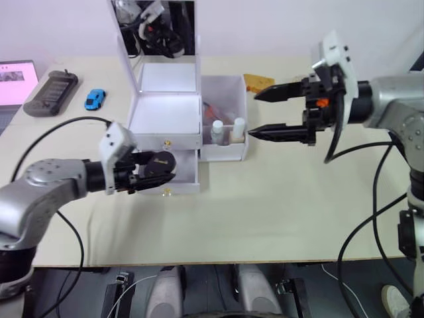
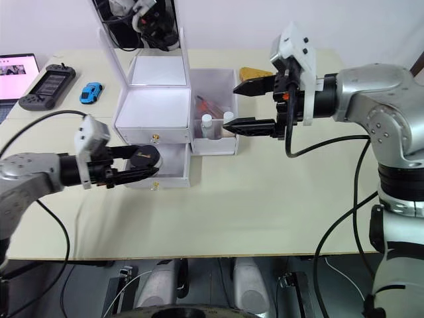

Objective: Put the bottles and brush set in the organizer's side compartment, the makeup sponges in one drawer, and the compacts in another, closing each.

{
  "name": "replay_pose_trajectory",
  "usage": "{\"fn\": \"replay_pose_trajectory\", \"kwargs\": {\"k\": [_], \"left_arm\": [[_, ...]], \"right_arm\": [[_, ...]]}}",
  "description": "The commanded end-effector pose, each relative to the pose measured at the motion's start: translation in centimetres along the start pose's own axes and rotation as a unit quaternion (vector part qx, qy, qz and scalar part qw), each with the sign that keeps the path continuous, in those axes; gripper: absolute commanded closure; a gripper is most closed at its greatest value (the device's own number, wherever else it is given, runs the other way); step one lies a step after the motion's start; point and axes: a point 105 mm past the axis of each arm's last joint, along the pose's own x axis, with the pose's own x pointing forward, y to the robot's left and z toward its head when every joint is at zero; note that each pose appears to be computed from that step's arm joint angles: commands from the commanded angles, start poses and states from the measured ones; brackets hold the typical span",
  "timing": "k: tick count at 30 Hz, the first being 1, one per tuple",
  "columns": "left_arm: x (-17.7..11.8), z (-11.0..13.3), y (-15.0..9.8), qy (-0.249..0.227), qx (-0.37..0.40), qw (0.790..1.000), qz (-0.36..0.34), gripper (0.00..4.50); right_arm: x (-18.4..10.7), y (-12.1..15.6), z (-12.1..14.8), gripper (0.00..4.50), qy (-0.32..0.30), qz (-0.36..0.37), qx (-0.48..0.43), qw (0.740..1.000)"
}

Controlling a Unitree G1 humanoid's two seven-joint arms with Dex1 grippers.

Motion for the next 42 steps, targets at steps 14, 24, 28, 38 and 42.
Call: {"fn": "replay_pose_trajectory", "kwargs": {"k": [14, 24, 28, 38, 42], "left_arm": [[2.5, 0.3, 2.4, 0.007, 0.058, 0.998, 0.023, 1.84], [3.3, -0.6, 2.0, 0.021, 0.061, 0.998, 0.017, 1.84], [3.5, -0.6, 2.1, 0.016, 0.060, 0.998, 0.019, 1.84], [3.7, -0.2, 2.1, 0.003, 0.049, 0.999, 0.015, 0.04], [3.1, 0.3, 1.9, -0.001, 0.048, 0.999, 0.015, 0.04]], "right_arm": [[-2.0, 0.3, 1.2, 0.00, -0.009, -0.045, -0.026, 0.999], [-2.1, 0.5, 0.7, 0.00, -0.008, -0.050, -0.028, 0.998], [-2.1, 0.5, 0.8, 0.00, -0.008, -0.051, -0.029, 0.998], [-2.0, 0.5, 1.0, 0.00, -0.008, -0.049, -0.036, 0.998], [-1.9, 0.6, 1.0, 0.00, -0.005, -0.047, -0.036, 0.998]]}}
